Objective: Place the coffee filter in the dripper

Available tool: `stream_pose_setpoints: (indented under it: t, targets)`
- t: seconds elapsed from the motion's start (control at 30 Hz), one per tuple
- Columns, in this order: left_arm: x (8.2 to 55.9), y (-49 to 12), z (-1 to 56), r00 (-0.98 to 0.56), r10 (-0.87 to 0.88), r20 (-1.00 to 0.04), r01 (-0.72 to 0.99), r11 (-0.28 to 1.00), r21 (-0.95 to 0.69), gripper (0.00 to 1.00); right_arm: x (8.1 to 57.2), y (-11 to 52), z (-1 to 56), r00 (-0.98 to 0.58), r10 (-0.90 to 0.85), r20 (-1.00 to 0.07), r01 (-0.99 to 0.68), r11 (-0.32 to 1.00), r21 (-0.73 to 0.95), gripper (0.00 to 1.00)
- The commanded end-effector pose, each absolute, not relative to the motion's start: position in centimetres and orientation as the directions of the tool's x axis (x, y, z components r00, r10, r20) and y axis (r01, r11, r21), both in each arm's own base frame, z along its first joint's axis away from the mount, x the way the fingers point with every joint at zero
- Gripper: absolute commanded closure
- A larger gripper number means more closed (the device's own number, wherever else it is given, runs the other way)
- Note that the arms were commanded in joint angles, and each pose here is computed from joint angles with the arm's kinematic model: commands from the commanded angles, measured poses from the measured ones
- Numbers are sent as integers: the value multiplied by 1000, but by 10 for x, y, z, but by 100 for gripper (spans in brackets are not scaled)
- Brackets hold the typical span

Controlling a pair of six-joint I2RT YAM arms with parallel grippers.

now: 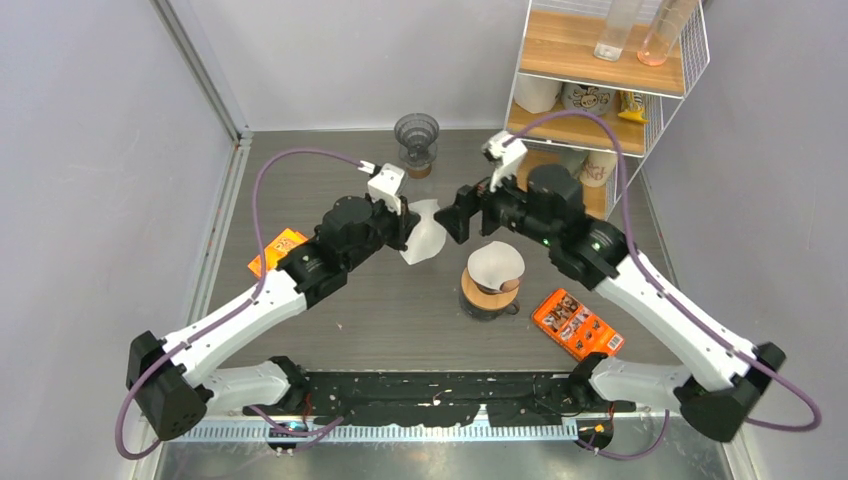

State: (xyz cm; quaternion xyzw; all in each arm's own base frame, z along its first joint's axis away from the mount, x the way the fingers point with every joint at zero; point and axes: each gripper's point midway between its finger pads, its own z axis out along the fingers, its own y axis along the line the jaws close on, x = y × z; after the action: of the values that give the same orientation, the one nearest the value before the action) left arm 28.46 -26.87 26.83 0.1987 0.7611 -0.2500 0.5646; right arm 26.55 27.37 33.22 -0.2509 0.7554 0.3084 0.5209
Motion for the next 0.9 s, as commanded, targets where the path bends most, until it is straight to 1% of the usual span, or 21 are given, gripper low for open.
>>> stream_pose_setpoints:
  t: [0.0, 0.03, 0.07, 0.1, 0.13, 0.27, 0.37, 0.47, 0.73, 0.87]
  targets:
    - [307, -262, 299, -261, -54, -964, 529, 827, -190, 100, 274, 229, 373, -189, 175, -966, -548, 798, 252, 4]
    - [312, -260, 301, -261, -60, -963, 518, 834, -192, 100, 276, 222, 359, -202, 184, -962, -510, 819, 264, 4]
    - [318, -258, 305, -259, -63, -964, 505, 841, -191, 100, 276, 206, 367, -163, 221, -962, -465, 842, 272, 4]
    - [324, -256, 306, -260, -64, -963, 489, 852, -188, 100, 277, 199, 355, -172, 225, -959, -432, 858, 278, 4]
    - [333, -251, 310, -257, -70, -964, 463, 867, -186, 100, 275, 186, 360, -142, 253, -957, -391, 874, 289, 5]
    - [367, -243, 332, -251, -107, -962, 404, 892, -205, 100, 271, 156, 338, -134, 267, -954, -284, 912, 295, 5]
    - [389, -242, 347, -236, -114, -965, 403, 892, -204, 100, 269, 140, 322, -148, 257, -955, -224, 932, 285, 4]
    - [409, -244, 357, -234, -89, -968, 429, 884, -185, 100, 272, 122, 306, -163, 262, -951, -130, 950, 284, 5]
    - [461, -255, 378, -199, -52, -979, 473, 869, -142, 100, 275, 102, 287, -170, 251, -953, -49, 964, 262, 4]
    - [488, -261, 377, -217, -44, -975, 488, 860, -147, 100, 275, 94, 284, -162, 248, -955, -18, 967, 254, 4]
